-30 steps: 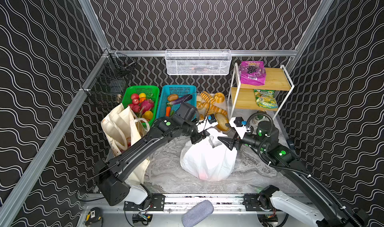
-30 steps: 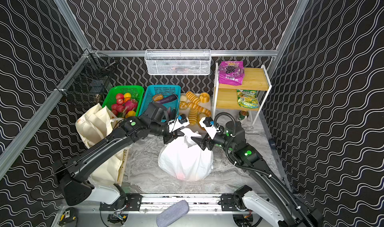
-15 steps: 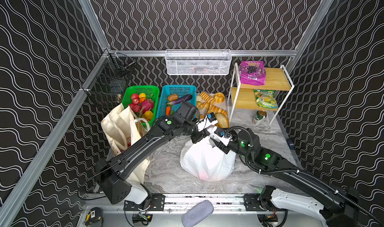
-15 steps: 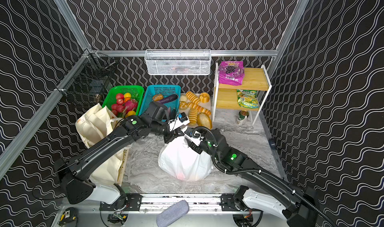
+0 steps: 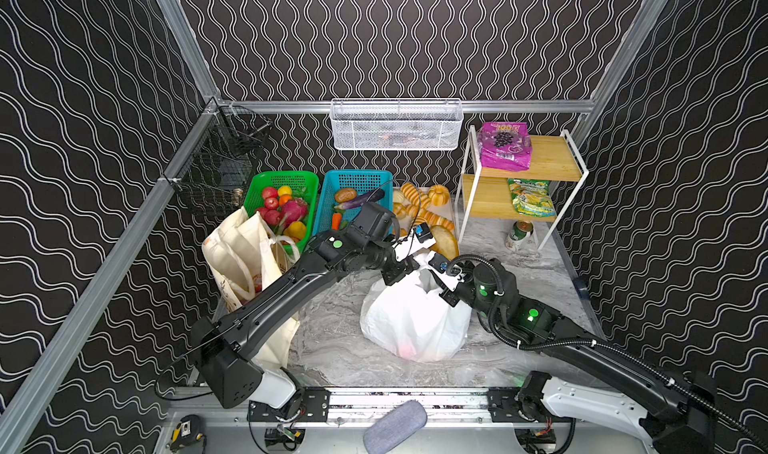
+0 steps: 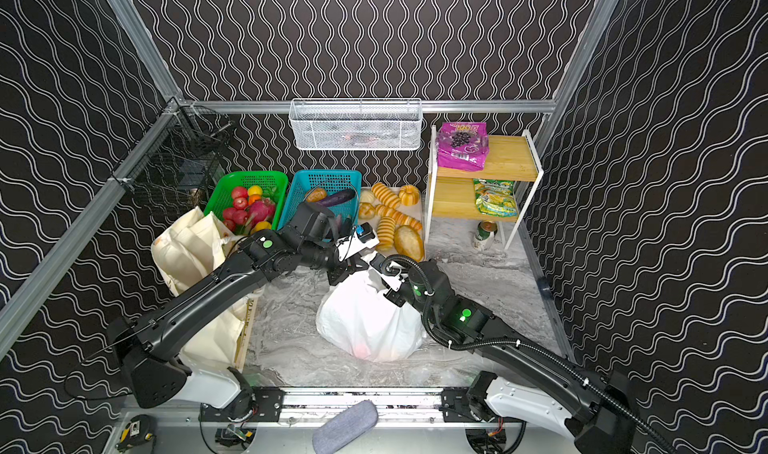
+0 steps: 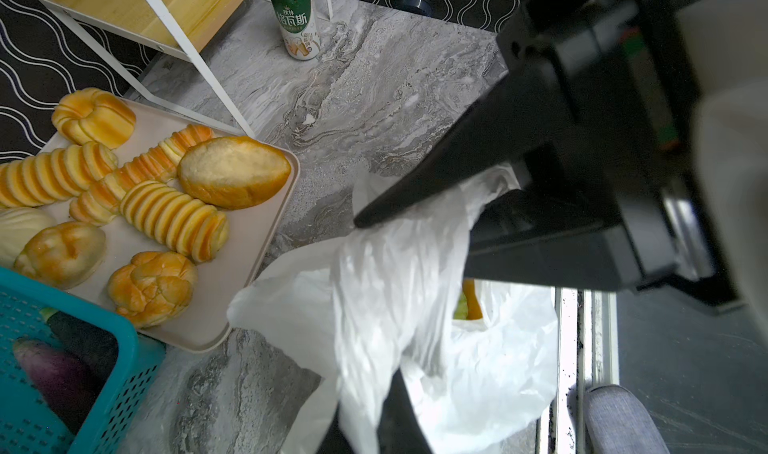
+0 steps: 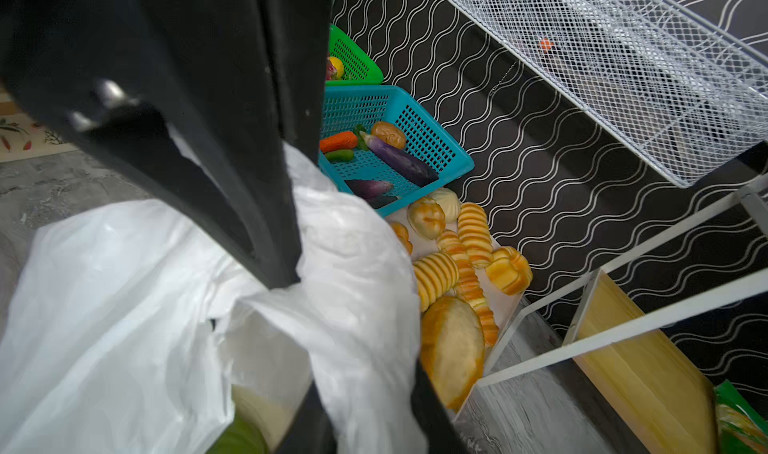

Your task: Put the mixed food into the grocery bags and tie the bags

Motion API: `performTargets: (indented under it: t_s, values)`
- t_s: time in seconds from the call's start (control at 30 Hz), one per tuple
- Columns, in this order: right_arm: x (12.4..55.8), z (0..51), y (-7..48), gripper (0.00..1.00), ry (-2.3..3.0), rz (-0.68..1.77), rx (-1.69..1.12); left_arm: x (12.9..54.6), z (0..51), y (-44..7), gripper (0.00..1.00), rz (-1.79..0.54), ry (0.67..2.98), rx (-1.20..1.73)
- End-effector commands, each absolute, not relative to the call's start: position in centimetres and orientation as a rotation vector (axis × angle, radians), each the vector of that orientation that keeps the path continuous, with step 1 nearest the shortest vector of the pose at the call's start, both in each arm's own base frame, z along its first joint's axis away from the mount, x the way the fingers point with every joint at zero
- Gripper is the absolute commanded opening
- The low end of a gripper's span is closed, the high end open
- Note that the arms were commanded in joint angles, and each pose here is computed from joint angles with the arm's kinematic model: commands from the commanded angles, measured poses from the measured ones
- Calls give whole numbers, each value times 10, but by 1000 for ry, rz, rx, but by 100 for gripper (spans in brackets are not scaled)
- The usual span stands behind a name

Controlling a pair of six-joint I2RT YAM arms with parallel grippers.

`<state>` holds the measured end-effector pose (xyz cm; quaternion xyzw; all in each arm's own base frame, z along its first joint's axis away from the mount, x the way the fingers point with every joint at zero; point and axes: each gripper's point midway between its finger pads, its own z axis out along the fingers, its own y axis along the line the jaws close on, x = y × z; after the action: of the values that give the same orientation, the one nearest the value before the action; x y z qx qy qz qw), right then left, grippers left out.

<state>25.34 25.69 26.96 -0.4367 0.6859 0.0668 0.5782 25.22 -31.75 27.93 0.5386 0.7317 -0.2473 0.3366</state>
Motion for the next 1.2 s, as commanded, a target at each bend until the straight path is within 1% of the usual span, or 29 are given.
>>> performTargets:
  t_s: [0.0,0.07,0.13,0.17,0.2,0.3,0.37,0.47,0.53,0.67,0.83,0.9,1.17]
  values:
    - [251,275,266,17,1596,215,-1030,252,282,-320,0,-674,1920,1392]
    - [252,275,268,18,1604,215,-1029,250,281,-320,0,-686,1925,1395]
    - [250,277,272,15,1603,247,-1032,250,279,-320,0,-683,1933,1396]
    - [248,278,273,13,1599,267,-1037,251,278,-319,0,-672,1938,1396]
    - [245,278,275,7,1598,301,-1053,252,278,-317,0,-656,1946,1392]
    - [242,281,271,0,1609,442,-1065,256,275,-312,0,-625,1965,1382]
    - [241,279,269,0,1610,498,-1092,256,275,-310,0,-637,1969,1386]
    - [239,274,269,0,1624,495,-1131,255,278,-311,0,-654,1964,1391]
    - [237,273,271,0,1626,535,-1152,254,278,-311,0,-661,1960,1398]
    - [220,286,274,0,1589,860,-1211,254,277,-310,0,-650,1957,1411]
    - [201,293,274,0,1546,1160,-1301,257,274,-304,0,-592,1963,1424]
    - [195,304,273,0,1498,1282,-1328,259,275,-303,0,-570,1953,1427]
    - [177,320,274,0,1398,1485,-1390,279,274,-296,0,-435,1958,1370]
